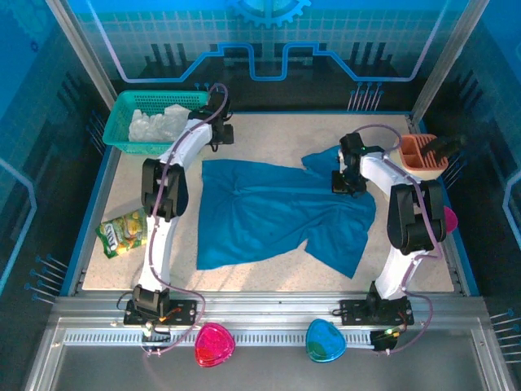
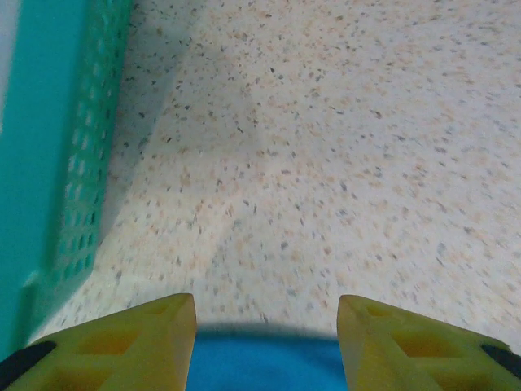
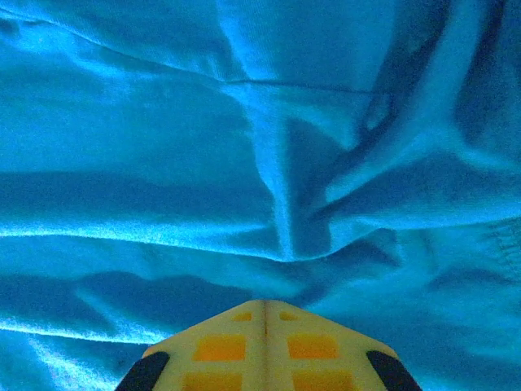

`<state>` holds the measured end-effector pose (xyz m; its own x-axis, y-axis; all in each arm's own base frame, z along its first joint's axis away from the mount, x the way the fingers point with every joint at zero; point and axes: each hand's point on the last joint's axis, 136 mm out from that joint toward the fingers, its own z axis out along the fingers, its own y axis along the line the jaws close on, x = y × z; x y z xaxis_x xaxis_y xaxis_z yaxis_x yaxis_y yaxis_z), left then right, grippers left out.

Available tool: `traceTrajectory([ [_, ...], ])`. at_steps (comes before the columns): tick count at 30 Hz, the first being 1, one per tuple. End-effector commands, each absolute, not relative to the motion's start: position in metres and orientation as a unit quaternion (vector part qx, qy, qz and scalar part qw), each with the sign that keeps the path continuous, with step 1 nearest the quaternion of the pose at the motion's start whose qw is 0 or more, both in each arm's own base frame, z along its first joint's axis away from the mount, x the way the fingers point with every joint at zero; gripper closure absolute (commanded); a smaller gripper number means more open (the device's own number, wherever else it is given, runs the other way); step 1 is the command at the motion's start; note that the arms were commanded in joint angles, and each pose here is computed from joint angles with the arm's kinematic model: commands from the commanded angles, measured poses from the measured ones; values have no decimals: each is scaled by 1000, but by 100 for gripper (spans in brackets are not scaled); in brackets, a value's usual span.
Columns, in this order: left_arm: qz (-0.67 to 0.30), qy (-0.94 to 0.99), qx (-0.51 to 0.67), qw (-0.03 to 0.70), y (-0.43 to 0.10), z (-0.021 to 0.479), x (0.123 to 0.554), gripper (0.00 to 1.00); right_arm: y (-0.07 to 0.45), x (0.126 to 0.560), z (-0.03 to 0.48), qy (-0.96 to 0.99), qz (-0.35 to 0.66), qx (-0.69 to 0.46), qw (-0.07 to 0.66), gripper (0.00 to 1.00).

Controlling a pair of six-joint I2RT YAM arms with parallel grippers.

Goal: Fold and stack the t-shirts

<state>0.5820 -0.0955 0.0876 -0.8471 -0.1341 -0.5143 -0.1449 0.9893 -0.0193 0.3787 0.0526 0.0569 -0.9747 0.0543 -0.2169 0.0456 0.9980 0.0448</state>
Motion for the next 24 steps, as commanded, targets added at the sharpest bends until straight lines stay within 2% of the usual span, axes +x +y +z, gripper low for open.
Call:
traceTrajectory([
  [1,2,980,-40,195,-100,50,565,50,49,378,70,991,27,36,127,99],
  [14,-2,985,31,172,-111,49,525,51,51,377,69,989,47,48,129,100],
  [24,-16,989,33,141,-140,12,503,51,53,374,72,989,45,44,133,100],
])
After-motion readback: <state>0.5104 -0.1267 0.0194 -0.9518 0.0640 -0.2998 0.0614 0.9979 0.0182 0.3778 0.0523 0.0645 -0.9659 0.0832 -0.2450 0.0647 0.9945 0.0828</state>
